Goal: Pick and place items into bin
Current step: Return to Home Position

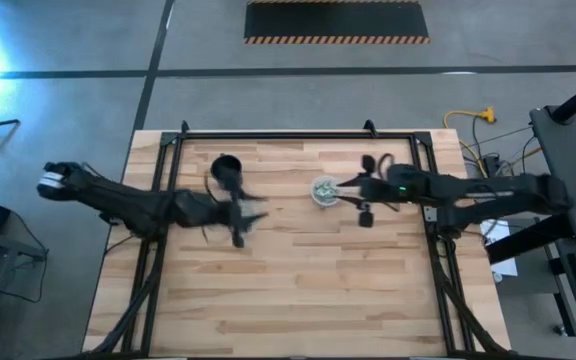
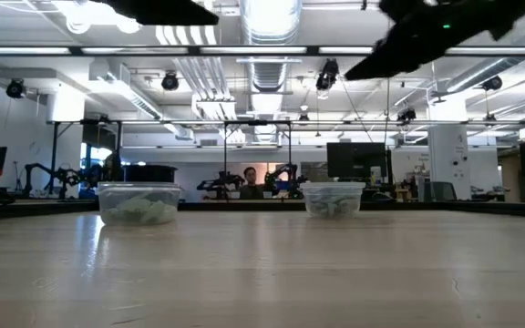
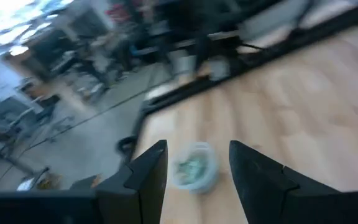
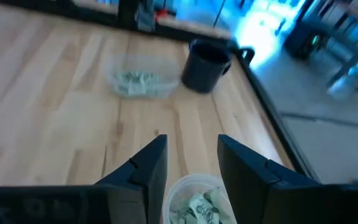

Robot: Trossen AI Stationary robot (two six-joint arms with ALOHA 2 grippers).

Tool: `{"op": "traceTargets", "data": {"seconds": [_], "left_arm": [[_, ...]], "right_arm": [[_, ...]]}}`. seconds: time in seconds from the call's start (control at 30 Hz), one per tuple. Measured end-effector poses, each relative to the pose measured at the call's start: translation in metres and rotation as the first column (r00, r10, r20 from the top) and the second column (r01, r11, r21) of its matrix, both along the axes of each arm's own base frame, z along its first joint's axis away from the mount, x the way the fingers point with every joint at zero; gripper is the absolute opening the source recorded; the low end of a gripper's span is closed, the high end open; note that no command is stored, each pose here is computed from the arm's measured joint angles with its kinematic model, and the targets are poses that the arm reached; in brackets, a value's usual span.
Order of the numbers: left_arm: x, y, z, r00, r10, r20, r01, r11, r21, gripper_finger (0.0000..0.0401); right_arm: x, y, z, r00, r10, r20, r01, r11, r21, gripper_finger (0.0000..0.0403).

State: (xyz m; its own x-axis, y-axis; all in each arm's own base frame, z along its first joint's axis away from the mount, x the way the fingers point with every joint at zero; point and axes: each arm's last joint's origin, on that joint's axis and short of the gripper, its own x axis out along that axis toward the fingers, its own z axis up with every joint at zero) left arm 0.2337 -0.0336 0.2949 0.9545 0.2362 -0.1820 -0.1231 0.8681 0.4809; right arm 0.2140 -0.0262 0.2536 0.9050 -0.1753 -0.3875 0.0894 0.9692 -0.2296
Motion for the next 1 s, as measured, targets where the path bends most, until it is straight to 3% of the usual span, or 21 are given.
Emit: {"op": "traceTargets", "data": {"seconds": [0.1, 0.17, 0.4, 0.47, 0.57, 0.73, 1.0], "left_arm": [[-0.019, 0.018, 0.007, 0.998, 0.036, 0.061, -0.034, 0.999, -0.025, 0.0156], [-0.034, 0.025, 0.008, 0.995, 0.004, 0.099, 0.000, 0.999, -0.038, 0.0156], [-0.087, 0.033, -0.015, 0.963, -0.002, 0.271, 0.033, 0.993, -0.110, 0.0156], [-0.099, 0.035, -0.028, 0.942, 0.060, 0.329, -0.010, 0.989, -0.150, 0.0156], [-0.110, 0.038, -0.047, 0.923, 0.130, 0.363, -0.057, 0.977, -0.205, 0.0156], [-0.123, 0.036, -0.076, 0.920, 0.079, 0.383, 0.011, 0.974, -0.226, 0.0156], [-0.136, 0.036, -0.105, 0.896, 0.051, 0.441, 0.056, 0.973, -0.226, 0.0156]], "right_arm": [[-0.027, 0.003, -0.006, 0.994, 0.004, 0.109, -0.004, 1.000, -0.002, 0.0131], [-0.044, 0.005, -0.012, 0.985, 0.002, 0.175, -0.001, 1.000, -0.006, 0.0128], [-0.091, 0.010, -0.027, 0.929, -0.014, 0.369, 0.006, 1.000, 0.022, 0.0123], [-0.100, 0.011, -0.034, 0.914, -0.017, 0.406, 0.002, 0.999, 0.037, 0.0123], [-0.109, 0.013, -0.040, 0.889, -0.007, 0.457, -0.020, 0.998, 0.055, 0.0126], [-0.115, 0.017, -0.054, 0.887, 0.069, 0.456, -0.129, 0.986, 0.102, 0.0130], [-0.114, 0.017, -0.074, 0.907, 0.063, 0.417, -0.126, 0.984, 0.125, 0.0123]]}}
